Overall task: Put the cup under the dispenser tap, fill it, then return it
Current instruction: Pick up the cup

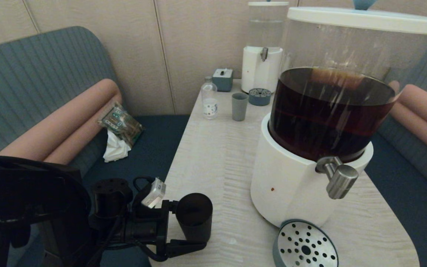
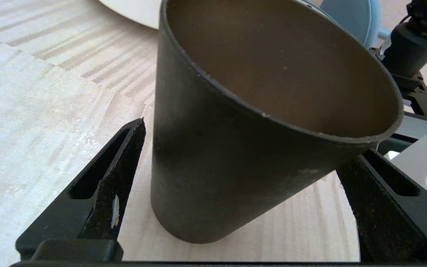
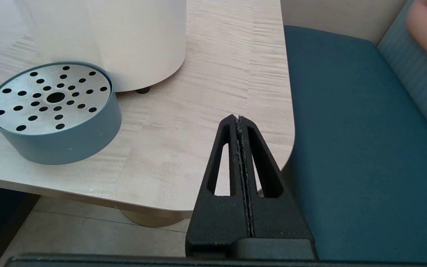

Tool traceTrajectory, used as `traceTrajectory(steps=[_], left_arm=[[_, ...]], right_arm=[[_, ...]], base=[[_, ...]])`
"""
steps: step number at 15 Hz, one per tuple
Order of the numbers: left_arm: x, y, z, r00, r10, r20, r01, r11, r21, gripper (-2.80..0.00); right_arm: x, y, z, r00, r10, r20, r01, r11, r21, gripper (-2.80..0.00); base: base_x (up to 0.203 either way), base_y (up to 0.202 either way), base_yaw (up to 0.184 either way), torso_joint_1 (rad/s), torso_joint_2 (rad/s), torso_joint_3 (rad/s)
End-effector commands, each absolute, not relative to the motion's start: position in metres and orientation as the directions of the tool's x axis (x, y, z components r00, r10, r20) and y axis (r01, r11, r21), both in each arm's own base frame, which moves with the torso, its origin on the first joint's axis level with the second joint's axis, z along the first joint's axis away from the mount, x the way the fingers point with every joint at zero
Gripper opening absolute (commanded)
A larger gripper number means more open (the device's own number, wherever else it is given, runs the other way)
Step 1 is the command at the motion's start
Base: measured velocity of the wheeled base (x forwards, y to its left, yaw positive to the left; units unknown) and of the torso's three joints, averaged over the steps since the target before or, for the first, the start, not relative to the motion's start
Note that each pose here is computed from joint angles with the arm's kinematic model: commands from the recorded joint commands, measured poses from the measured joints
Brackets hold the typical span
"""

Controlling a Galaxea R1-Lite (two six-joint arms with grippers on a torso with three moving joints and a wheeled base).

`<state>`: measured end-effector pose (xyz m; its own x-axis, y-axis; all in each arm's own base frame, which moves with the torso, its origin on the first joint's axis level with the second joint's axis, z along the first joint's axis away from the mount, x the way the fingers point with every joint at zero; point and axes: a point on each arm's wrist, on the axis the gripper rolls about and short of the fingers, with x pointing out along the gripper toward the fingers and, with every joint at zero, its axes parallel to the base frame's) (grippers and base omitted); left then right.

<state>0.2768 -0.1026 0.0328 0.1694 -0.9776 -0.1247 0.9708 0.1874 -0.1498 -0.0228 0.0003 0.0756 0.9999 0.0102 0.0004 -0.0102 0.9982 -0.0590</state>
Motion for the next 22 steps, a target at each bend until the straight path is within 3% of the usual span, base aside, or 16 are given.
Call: traceTrajectory(steps=[1, 6, 7, 14, 22], left_arm=[[0.277, -0.103, 0.034, 0.171, -0.978, -0.12, 0.972, 0.187, -0.14, 0.0], [0.277, -0.103, 0.033, 0.18, -0.976, -0.123, 0.97, 0.197, -0.142, 0.0], [0.277, -0.103, 0.034, 0.184, -0.975, -0.124, 0.969, 0.201, -0.142, -2.8], [0.273, -0.103, 0.037, 0.177, -0.977, -0.123, 0.969, 0.194, -0.154, -2.8], [0.236, -0.13, 0.083, 0.124, -0.99, -0.068, 0.99, 0.128, -0.054, -2.8]], right_arm=[[-0.022, 0.0, 0.073, 1.0, 0.011, -0.005, -0.011, 0.998, -0.06, -2.8], [-0.022, 0.0, 0.073, 1.0, 0.011, -0.003, -0.011, 0.998, -0.06, -2.8], [-0.022, 0.0, 0.073, 1.0, 0.009, -0.005, -0.01, 0.998, -0.06, -2.8], [-0.022, 0.0, 0.073, 1.0, 0.011, -0.004, -0.011, 0.998, -0.06, -2.8], [-0.022, 0.0, 0.073, 1.0, 0.009, -0.005, -0.009, 0.998, -0.06, -2.8]], base=[[0.0, 0.0, 0.0, 0.0, 0.0, 0.0], [0.0, 0.0, 0.0, 0.0, 0.0, 0.0], [0.0, 0.0, 0.0, 0.0, 0.0, 0.0], [0.0, 0.0, 0.0, 0.0, 0.0, 0.0], [0.0, 0.0, 0.0, 0.0, 0.0, 0.0]])
